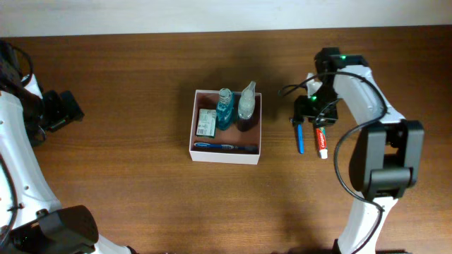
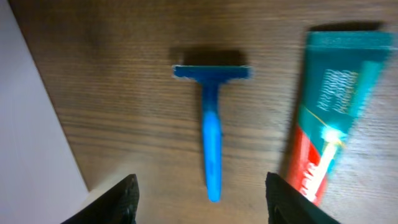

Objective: Pack container
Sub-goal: 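Grasp the blue razor with the right gripper, then place the razor into the box front, release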

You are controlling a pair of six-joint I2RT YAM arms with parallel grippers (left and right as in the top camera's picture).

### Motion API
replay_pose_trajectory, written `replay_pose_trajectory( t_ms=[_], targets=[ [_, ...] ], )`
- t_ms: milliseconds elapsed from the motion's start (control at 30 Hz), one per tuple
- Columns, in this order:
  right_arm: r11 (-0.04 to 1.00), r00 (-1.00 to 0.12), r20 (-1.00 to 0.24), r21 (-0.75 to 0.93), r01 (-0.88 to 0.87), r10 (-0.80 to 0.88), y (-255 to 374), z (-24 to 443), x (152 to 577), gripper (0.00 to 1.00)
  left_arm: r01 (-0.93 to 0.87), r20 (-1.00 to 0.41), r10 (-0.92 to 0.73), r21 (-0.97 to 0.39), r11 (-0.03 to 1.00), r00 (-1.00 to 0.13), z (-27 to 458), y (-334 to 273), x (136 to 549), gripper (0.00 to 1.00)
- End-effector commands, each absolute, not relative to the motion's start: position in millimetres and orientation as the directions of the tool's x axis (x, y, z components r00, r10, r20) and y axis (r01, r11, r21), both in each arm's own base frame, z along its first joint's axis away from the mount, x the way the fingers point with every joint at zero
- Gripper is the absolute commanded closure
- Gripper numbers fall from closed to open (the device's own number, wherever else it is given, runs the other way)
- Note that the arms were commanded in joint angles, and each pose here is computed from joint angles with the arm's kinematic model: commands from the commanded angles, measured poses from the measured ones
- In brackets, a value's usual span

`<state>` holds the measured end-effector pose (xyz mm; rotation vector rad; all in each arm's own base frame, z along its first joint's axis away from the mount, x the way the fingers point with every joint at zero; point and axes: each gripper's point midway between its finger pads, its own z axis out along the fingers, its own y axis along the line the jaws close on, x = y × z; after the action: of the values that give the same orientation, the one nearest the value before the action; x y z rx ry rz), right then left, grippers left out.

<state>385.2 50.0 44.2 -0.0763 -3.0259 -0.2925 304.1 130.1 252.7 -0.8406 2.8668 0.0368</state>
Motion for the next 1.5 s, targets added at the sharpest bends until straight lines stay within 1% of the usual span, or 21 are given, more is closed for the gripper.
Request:
replay_pose_trajectory(
  t_ms=[0,167,200,233,300,333,567,600,767,800,900,1033,1133,1200,1233,1267,1300,1367,1400,1433,1467],
  targets=[
    [0.991,-0.988,0.139,0.109,0.084,0.068,51,25,383,0.41,-0.535,-0.186,-0.532,-0.035,0.844,-0.826,264,128,300,0.00],
    [0.993,-0.981,0.175,0.070,0.097,0.084,49,10,379,0.45,-0.535,-0.186,-0.532,-0.035,0.844,-0.826,264,128,300,0.00],
    [0.993,-0.981,0.177,0.070,0.098,0.084,49,8,379,0.48,-0.535,-0.186,-0.532,-0.035,0.844,-0.826,264,128,300,0.00],
    [0.993,-0.980,0.180,0.069,0.098,0.084,49,5,379,0.53,-0.535,-0.186,-0.532,-0.035,0.844,-0.826,264,128,300,0.00],
    [0.992,-0.981,0.174,0.070,0.102,0.089,49,0,380,0.69,-0.535,-0.186,-0.532,-0.035,0.844,-0.826,264,128,300,0.00],
    [0.992,-0.981,0.170,0.070,0.109,0.096,49,-3,380,0.74,-0.535,-0.186,-0.532,-0.035,0.844,-0.826,264,128,300,0.00],
    [0.990,-0.974,0.199,0.064,0.125,0.110,48,-14,368,0.78,-0.535,-0.186,-0.532,-0.035,0.844,-0.826,264,128,300,0.00],
    [0.990,-0.974,0.200,0.065,0.125,0.110,49,-14,368,0.95,-0.535,-0.186,-0.532,-0.035,0.844,-0.826,264,128,300,0.00],
    [0.990,-0.972,0.205,0.058,0.127,0.113,45,0,366,0.96,-0.535,-0.186,-0.532,-0.035,0.844,-0.826,264,128,300,0.00],
    [0.990,-0.973,0.199,0.059,0.129,0.115,44,7,366,0.96,-0.535,-0.186,-0.532,-0.035,0.844,-0.826,264,128,300,0.00],
    [0.989,-0.983,0.143,0.073,0.125,0.114,45,56,371,0.96,-0.535,-0.186,-0.532,-0.035,0.844,-0.826,264,128,300,0.00],
    [0.992,-0.997,0.013,0.099,0.077,0.076,58,131,367,0.96,-0.535,-0.186,-0.532,-0.035,0.844,-0.826,264,128,300,0.00],
    [0.992,-0.991,-0.134,0.126,-0.017,0.000,85,189,352,0.96,-0.535,-0.186,-0.532,-0.035,0.844,-0.826,264,128,300,0.00],
    [0.984,-0.973,-0.212,0.136,-0.118,-0.087,109,214,339,0.96,-0.535,-0.186,-0.532,-0.035,0.844,-0.826,264,128,300,0.00],
    [0.955,-0.936,-0.266,0.123,-0.268,-0.229,134,228,327,0.96,-0.535,-0.186,-0.532,-0.035,0.844,-0.826,264,128,300,0.00],
    [0.934,-0.913,-0.281,0.113,-0.339,-0.297,145,231,321,0.96,-0.535,-0.186,-0.532,-0.035,0.844,-0.826,264,128,300,0.00],
    [0.855,-0.831,-0.299,0.081,-0.512,-0.470,172,233,307,0.96,-0.535,-0.186,-0.532,-0.035,0.844,-0.826,264,128,300,0.00],
    [0.736,-0.713,-0.295,0.047,-0.675,-0.635,201,227,292,0.96,-0.535,-0.186,-0.532,-0.035,0.844,-0.826,264,128,300,0.00],
    [0.594,-0.574,-0.279,0.015,-0.804,-0.770,222,218,280,0.96,-0.535,-0.186,-0.532,-0.035,0.844,-0.826,264,128,300,0.00],
    [0.514,-0.494,-0.269,-0.003,-0.858,-0.827,233,211,277,0.96,-0.535,-0.186,-0.532,-0.035,0.844,-0.826,264,128,300,0.00],
    [0.479,-0.459,-0.266,-0.010,-0.878,-0.848,239,207,276,0.96,-0.535,-0.186,-0.532,-0.035,0.844,-0.826,264,128,300,0.00]
  ],
)
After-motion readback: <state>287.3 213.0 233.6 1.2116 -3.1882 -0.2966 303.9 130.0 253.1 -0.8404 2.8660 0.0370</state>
